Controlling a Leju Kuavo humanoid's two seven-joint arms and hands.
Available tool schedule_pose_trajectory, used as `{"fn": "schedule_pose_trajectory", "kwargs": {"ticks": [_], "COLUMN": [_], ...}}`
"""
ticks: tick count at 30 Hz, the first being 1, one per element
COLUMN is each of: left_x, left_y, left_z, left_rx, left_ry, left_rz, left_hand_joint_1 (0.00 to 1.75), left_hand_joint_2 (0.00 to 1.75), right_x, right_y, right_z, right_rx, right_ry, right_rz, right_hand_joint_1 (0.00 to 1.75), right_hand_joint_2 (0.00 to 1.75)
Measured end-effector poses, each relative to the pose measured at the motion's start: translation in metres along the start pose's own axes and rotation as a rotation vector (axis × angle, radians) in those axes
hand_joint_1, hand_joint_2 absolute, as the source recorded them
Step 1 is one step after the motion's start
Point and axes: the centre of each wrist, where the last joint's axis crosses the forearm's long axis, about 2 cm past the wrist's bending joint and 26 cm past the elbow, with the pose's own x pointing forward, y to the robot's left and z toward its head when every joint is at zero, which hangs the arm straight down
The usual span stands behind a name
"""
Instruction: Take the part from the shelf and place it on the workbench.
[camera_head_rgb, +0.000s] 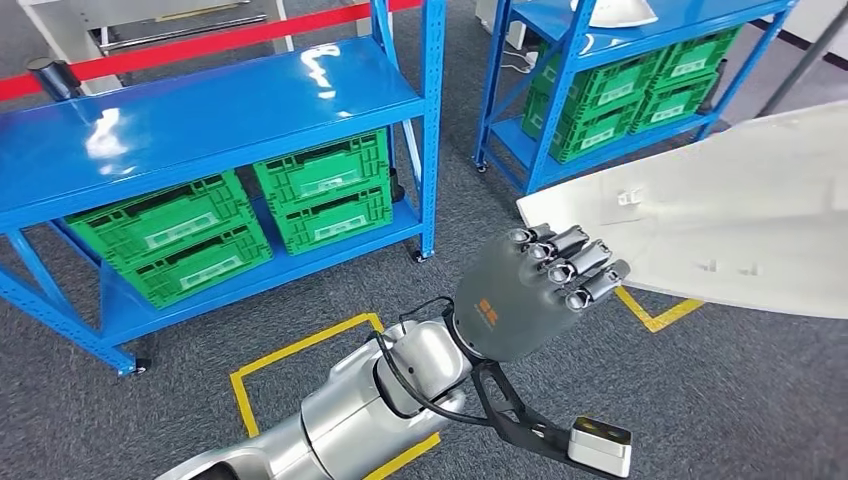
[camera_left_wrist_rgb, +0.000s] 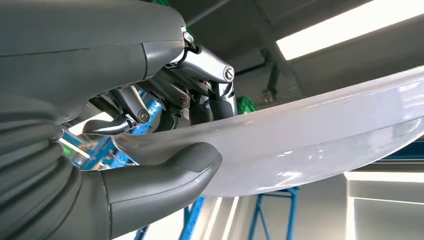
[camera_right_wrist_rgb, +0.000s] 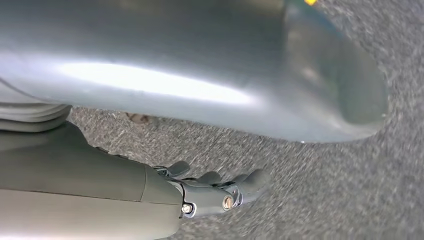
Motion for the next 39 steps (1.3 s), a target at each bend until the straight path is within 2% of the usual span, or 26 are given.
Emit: {"fn": "schedule_pose_trajectory", "kwargs": {"ticks": [11, 22, 30, 39], "left_x": [-0.003, -0.015, -0.013, -0.015], "left_y": [0.004, 0.003, 0.006, 0.007], "left_z": [-0.006, 0.013, 0.009, 0.008], "left_rx": [0.027, -0.004, 0.01, 0.018], "left_ry": [0.002, 0.042, 0.036, 0.035], "left_rz": [0.017, -0.015, 0.017, 0.013], "left_hand_joint_1": [1.75, 1.75, 1.75, 1.75], "left_hand_joint_2": [1.75, 1.75, 1.75, 1.75], "right_x": [-0.001, 0.005, 0.008, 0.007], "right_y": [-0.002, -0.009, -0.013, -0.013], "right_z": [0.0, -0.005, -0.008, -0.008], "right_rx": [0.008, -0.01, -0.036, -0.039], "right_ry": [-0.016, -0.017, -0.052, -0.035], "right_rz": [0.02, 0.015, -0.016, -0.025], "right_hand_joint_1": [0.0, 0.0, 0.0, 0.0], "right_hand_joint_2": [0.0, 0.0, 0.0, 0.0]}}
